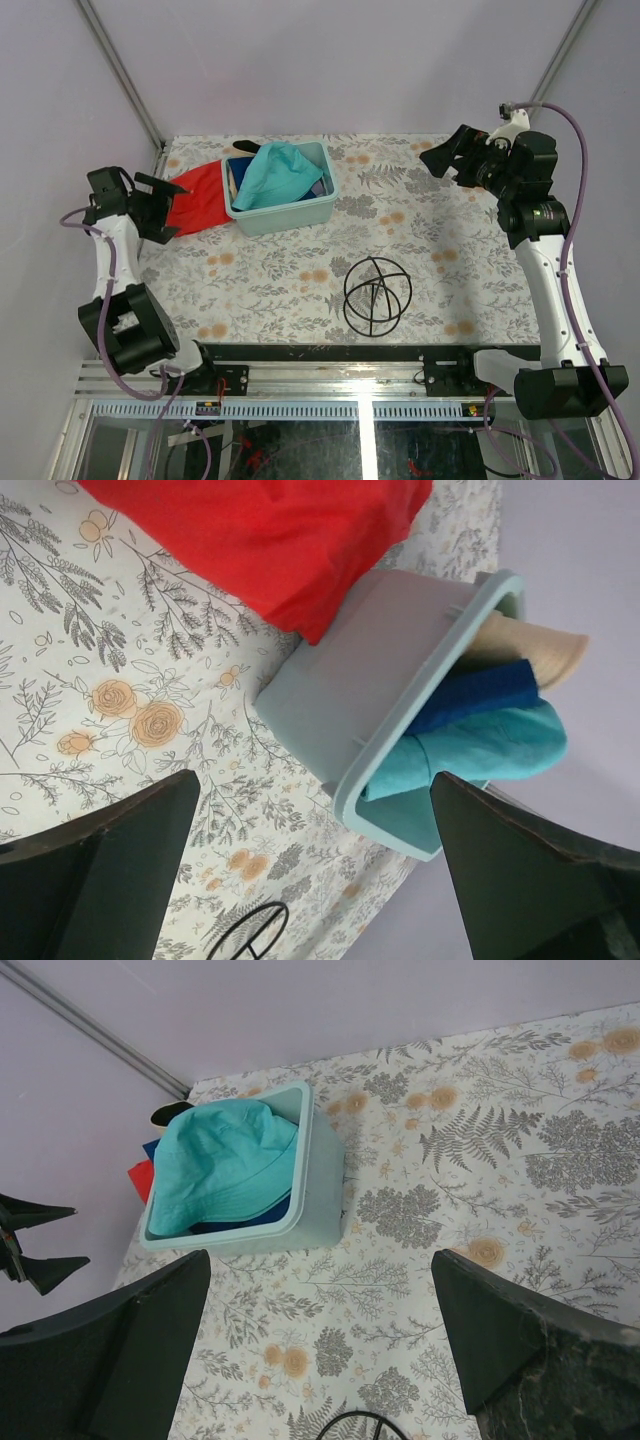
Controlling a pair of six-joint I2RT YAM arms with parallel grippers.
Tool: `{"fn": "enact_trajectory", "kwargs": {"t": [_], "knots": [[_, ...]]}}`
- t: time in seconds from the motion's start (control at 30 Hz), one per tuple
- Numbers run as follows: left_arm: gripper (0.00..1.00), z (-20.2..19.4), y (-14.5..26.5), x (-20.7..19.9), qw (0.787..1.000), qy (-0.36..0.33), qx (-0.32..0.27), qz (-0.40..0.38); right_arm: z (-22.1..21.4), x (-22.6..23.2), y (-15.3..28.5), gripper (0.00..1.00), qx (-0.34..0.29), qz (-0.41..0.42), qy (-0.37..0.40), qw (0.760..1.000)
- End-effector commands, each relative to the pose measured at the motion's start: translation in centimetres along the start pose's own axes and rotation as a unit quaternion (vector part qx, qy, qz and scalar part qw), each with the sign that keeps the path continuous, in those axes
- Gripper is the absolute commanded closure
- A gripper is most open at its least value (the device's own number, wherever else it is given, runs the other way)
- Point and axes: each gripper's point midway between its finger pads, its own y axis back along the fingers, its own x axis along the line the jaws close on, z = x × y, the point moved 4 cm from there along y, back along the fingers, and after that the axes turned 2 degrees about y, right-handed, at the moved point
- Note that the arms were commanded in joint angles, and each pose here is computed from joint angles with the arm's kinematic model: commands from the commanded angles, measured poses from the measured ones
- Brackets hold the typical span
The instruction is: Stack the hats
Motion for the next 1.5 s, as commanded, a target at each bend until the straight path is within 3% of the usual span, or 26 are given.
{"fn": "enact_trajectory", "kwargs": {"t": [0.0,0.07,0.13,0.2,0.33,0.4,0.47,0.53,0.7,0.9,1.07,1.13,1.3,1.47], "knots": [[0.0,0.7,3.7,-3.0,0.996,-0.041,-0.064,-0.046,2.0,2.2,0.6,0.01,-0.032,0.044,0.007,0.998],[0.0,0.7,4.1,-3.8,0.993,-0.044,-0.076,-0.079,2.0,2.2,0.5,0.01,-0.034,0.047,0.005,0.998],[0.0,0.0,4.2,-5.0,0.99,-0.03,-0.048,-0.13,2.1,2.4,0.4,0.01,-0.035,0.053,0.001,0.998],[0.0,-1.0,5.3,-7.5,0.97,-0.054,-0.015,-0.236,2.1,2.6,0.1,0.01,-0.032,0.062,-0.008,0.998],[0.0,-1.8,8.0,-10.9,0.924,-0.039,-0.024,-0.38,2.2,3.2,-0.2,0.01,-0.026,0.074,-0.011,0.997],[0.0,-2.4,8.5,-12.8,0.901,-0.028,-0.003,-0.433,2.1,3.4,-0.3,0.01,-0.022,0.076,-0.013,0.997],[0.0,-3.2,8.5,-14.8,0.892,-0.024,0.029,-0.451,2.1,3.6,-0.4,0.01,-0.02,0.079,-0.014,0.997],[0.0,-4.6,8.5,-17.2,0.882,-0.064,0.067,-0.463,2.2,3.9,-0.3,0.01,-0.018,0.082,-0.012,0.996],[0.0,-8.7,7.6,-21.8,0.886,-0.184,0.088,-0.417,1.8,3.9,-0.3,0.01,-0.013,0.078,-0.006,0.997],[0.05,-9.2,2.1,-22.0,0.924,-0.238,0.05,-0.295,1.8,3.8,0.0,0.01,-0.012,0.068,0.002,0.998],[0.13,-9.1,-1.4,-21.5,0.94,-0.255,0.039,-0.222,1.6,3.3,0.3,0.01,-0.009,0.049,0.014,0.999],[0.17,-9.4,-2.3,-21.5,0.938,-0.289,0.024,-0.189,1.6,2.9,0.4,0.01,-0.01,0.038,0.022,0.999],[0.19,-11.0,-4.7,-22.4,0.911,-0.382,-0.002,-0.158,1.2,2.3,0.6,0.01,-0.004,0.02,0.035,0.999],[0.21,-11.8,-7.1,-21.8,0.892,-0.435,-0.008,-0.124,1.0,1.7,0.7,0.01,0.0,0.001,0.046,0.999]]}}
